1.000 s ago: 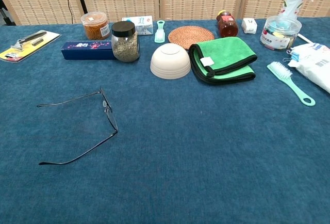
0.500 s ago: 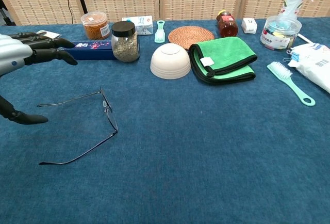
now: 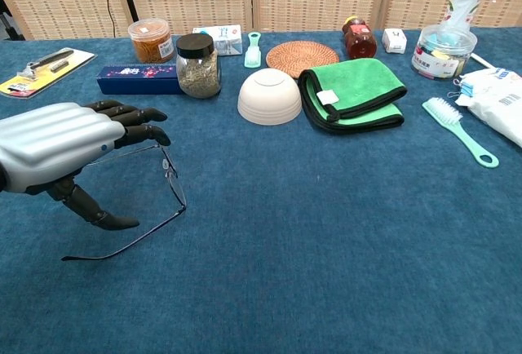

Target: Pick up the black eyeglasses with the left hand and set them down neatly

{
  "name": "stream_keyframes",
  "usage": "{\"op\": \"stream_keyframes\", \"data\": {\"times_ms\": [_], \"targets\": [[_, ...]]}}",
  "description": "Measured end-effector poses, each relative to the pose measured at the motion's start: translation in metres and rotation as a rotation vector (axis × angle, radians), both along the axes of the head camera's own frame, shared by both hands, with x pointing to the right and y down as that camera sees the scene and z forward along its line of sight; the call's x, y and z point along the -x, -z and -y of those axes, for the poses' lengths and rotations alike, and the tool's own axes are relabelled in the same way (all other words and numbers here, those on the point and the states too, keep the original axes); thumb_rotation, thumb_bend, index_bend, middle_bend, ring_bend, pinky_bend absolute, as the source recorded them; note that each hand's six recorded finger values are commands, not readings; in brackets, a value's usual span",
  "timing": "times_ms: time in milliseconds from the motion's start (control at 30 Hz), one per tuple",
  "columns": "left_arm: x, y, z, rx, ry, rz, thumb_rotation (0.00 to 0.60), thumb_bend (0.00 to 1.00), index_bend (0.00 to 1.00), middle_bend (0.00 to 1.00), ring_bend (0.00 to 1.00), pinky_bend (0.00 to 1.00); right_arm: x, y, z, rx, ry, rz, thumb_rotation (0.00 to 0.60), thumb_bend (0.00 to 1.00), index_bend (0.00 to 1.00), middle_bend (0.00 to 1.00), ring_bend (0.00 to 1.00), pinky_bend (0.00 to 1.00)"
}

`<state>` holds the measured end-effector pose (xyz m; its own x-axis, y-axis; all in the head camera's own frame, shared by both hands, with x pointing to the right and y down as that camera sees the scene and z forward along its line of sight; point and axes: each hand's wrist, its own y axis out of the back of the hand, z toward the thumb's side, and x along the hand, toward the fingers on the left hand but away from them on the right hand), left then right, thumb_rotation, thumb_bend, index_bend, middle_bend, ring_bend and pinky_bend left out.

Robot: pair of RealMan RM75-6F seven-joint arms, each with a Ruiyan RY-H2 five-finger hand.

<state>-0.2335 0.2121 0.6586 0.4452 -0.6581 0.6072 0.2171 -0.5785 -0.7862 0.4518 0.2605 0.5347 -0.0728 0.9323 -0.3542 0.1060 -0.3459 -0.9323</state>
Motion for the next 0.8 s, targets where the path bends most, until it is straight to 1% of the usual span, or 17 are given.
{"op": "stream_keyframes", "data": {"times_ms": [200,267,367,800], "targets": [[-0.006,-0.017,-0.004,0.016,0.014,0.023,0.353,0.14,0.18,0.0,0.0,0.0,-0.004,0.001,-0.003,0.002,-0.012,-0.003,0.6,0.11,0.1,0.01,0.02,0.1],[-0.008,-0.02,-0.003,0.01,0.02,0.029,0.354,0.14,0.18,0.0,0.0,0.0,-0.005,0.002,-0.004,0.001,-0.016,-0.005,0.6,0.11,0.1,0.01,0.02,0.1],[-0.009,-0.023,-0.002,0.0,0.028,0.037,0.354,0.14,0.19,0.0,0.0,0.0,-0.007,0.002,-0.006,0.002,-0.022,-0.008,0.6,0.11,0.1,0.01,0.02,0.1],[-0.011,-0.033,-0.004,0.001,0.026,0.059,0.353,0.14,0.2,0.0,0.0,0.0,-0.009,0.004,-0.006,0.003,-0.026,-0.011,0.6,0.11,0.1,0.01,0.02,0.11]]}}
